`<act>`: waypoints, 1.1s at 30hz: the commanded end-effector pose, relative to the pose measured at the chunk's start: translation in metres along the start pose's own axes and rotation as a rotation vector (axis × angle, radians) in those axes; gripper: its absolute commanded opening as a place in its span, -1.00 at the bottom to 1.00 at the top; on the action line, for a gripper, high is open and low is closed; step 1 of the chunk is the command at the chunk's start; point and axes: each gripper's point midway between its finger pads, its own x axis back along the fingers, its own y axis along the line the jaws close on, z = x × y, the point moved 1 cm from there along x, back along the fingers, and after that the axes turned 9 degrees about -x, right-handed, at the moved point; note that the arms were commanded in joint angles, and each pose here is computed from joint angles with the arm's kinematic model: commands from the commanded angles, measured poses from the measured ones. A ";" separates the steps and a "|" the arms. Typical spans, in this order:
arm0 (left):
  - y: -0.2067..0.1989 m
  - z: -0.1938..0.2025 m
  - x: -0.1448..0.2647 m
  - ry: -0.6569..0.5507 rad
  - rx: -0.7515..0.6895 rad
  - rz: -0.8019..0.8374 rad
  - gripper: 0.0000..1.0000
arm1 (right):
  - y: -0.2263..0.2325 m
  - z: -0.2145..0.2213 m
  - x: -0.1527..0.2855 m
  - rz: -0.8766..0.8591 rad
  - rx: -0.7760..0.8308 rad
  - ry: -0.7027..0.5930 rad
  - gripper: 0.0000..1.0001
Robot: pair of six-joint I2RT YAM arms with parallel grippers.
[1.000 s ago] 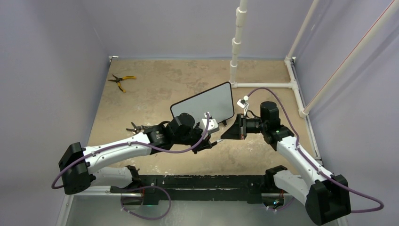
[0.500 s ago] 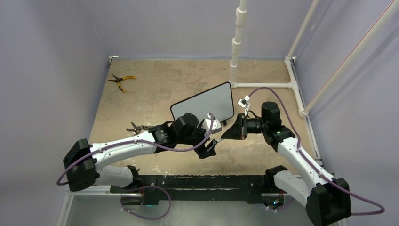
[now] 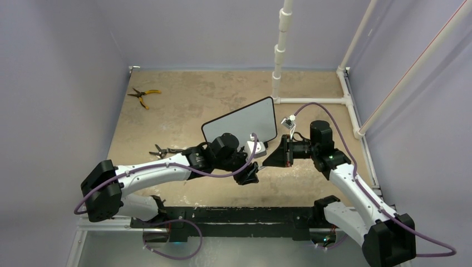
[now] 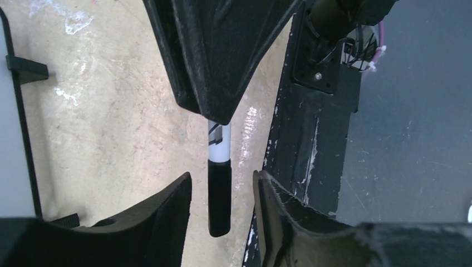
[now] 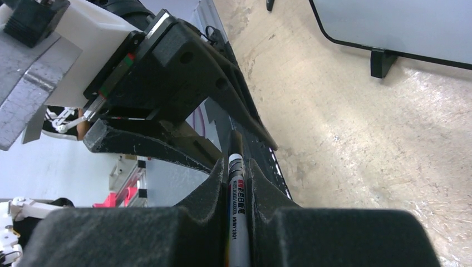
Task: Write a sentence on the whiteboard
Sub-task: Open the whiteboard marker at the center of the board.
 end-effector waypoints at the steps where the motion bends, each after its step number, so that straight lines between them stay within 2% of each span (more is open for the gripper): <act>1: -0.009 -0.031 -0.001 -0.095 -0.012 0.062 -0.29 | 0.014 -0.009 0.003 -0.029 0.076 -0.004 -1.00; 3: -0.011 -0.031 -0.001 -0.099 -0.013 0.070 -0.63 | 0.011 -0.009 0.003 -0.018 0.068 -0.004 -1.00; 6: -0.012 -0.030 0.000 -0.099 -0.014 0.072 -1.00 | 0.008 -0.010 0.002 -0.001 0.063 -0.006 -1.00; 11: -0.011 -0.021 0.008 -0.090 -0.030 0.052 -1.00 | 0.016 -0.019 0.003 -0.002 0.057 -0.040 -1.00; 19: -0.018 0.017 0.028 -0.014 -0.054 0.043 -1.00 | 0.036 -0.042 0.013 0.034 0.098 -0.094 -1.00; 27: -0.019 0.020 0.038 -0.023 -0.084 0.026 -1.00 | 0.059 -0.074 0.033 0.139 0.205 -0.140 -1.00; 33: -0.018 0.020 0.040 -0.027 -0.101 0.019 -1.00 | 0.073 -0.081 0.043 0.177 0.253 -0.131 -1.00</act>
